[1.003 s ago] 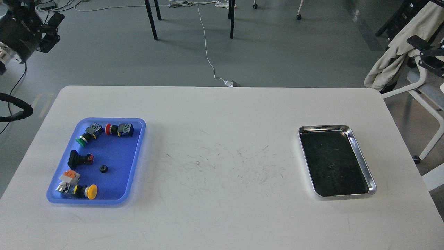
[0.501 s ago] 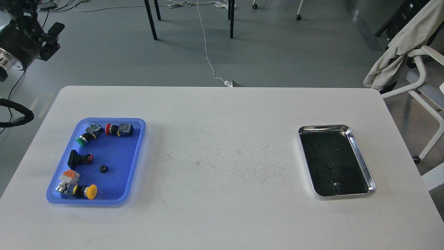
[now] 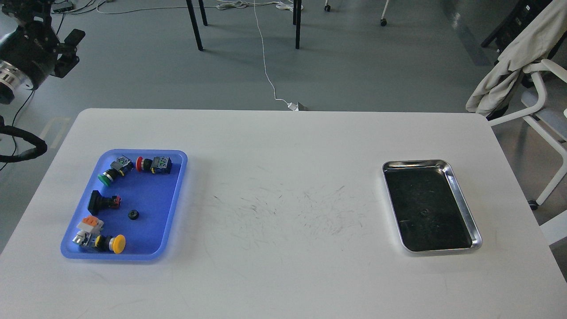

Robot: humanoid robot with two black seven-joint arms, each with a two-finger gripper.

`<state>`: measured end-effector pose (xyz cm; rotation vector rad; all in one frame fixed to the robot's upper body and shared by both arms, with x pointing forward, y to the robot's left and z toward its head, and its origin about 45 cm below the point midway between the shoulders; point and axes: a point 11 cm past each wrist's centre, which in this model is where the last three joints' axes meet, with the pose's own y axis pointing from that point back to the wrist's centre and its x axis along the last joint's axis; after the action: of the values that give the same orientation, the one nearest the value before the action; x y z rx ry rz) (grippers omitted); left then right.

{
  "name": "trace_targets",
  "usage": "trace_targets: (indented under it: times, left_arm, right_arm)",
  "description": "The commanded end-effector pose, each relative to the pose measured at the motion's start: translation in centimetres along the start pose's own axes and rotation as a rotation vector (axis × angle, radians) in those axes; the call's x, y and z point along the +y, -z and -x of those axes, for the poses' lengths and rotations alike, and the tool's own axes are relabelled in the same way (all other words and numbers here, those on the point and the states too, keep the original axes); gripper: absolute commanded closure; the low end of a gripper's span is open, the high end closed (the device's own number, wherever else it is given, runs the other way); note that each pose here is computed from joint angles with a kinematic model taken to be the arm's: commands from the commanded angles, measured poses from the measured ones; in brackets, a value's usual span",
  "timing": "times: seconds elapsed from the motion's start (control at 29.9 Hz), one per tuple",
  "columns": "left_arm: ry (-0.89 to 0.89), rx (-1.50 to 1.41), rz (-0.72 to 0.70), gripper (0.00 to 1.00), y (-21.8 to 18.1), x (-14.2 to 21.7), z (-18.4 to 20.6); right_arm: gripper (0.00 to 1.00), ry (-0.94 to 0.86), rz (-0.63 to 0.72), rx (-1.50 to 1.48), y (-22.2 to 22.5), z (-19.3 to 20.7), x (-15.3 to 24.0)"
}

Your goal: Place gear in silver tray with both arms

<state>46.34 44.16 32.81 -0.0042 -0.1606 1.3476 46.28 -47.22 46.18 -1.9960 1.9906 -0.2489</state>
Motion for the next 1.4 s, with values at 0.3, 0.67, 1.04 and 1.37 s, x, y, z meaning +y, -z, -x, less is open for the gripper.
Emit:
trace_targets:
  times: [0.3,0.67,1.04,1.37]
  left_arm:
    - [-0.001,0.003,0.000,0.02,0.1,0.0,0.0]
    - [0.002,0.017,-0.022,0.02,1.2,0.8,-0.1]
    - [0.016,0.032,-0.078,0.02,3.3,2.7,-0.5]
    - [0.116,-0.160,-0.218,0.02,2.0,8.1,-4.1]
  right_arm:
    - [0.01,0.140,0.188,-0.157,-10.7,8.1,2.3]
    - [0.01,0.204,0.341,-0.221,-15.8,8.7,6.9]
    - [0.01,0.194,0.367,-0.264,-17.9,8.5,9.1]
    - [0.01,0.195,0.371,-0.252,-18.1,8.4,9.2]
